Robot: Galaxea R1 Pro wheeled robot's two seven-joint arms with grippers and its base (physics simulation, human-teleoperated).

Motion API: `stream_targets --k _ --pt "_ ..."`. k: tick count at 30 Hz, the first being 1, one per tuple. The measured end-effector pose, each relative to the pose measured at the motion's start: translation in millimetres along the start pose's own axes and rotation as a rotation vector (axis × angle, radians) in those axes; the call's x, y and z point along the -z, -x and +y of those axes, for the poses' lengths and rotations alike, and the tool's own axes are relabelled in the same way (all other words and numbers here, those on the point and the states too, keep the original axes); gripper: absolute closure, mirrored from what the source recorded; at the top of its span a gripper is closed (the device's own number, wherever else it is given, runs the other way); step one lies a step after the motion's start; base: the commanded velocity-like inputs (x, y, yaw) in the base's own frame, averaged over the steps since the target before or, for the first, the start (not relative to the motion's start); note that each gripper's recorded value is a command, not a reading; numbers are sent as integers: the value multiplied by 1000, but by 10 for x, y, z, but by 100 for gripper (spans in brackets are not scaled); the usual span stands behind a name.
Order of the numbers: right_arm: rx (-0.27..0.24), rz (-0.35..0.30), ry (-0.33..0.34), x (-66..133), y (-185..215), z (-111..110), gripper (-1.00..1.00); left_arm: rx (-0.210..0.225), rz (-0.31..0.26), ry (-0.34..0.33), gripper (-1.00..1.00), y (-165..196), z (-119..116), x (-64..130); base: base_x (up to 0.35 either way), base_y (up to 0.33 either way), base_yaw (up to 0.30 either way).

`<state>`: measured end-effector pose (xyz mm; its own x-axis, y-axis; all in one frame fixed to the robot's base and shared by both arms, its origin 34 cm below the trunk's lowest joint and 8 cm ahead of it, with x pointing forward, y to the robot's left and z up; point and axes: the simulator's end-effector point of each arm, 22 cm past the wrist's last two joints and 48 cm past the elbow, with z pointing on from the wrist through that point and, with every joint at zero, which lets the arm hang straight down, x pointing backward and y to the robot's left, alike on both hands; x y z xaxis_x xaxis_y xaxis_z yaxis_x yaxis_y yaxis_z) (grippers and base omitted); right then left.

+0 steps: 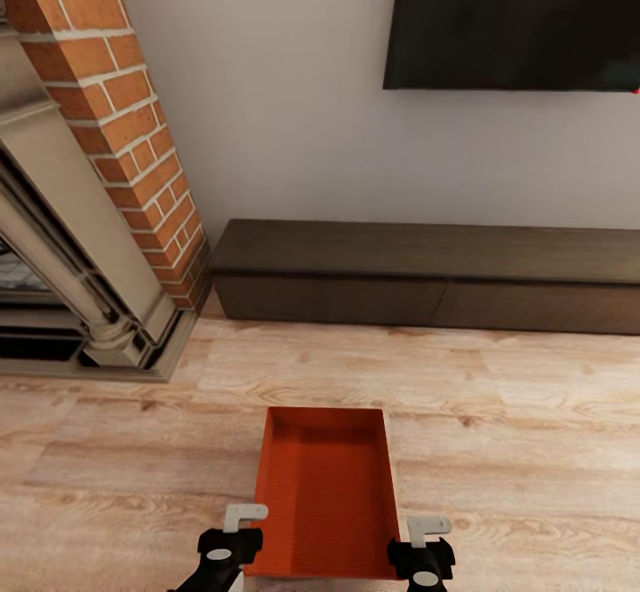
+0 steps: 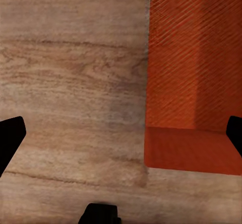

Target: Move the two storage containers from the living room to the garage. In the garage, place one container on the floor and stack the other container on top of it (either order is fine).

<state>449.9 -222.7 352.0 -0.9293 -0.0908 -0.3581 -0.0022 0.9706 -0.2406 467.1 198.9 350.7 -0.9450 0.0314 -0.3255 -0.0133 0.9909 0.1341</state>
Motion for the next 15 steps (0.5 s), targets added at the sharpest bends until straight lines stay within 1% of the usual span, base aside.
stream_targets --k 5,15 --pt "0 1 1 -2 -6 3 -100 2 -8 1 -100 27 16 -5 0 0 0" --pt "2 4 4 -8 -23 10 -100 3 -5 1 -100 14 18 -14 0 0 0"
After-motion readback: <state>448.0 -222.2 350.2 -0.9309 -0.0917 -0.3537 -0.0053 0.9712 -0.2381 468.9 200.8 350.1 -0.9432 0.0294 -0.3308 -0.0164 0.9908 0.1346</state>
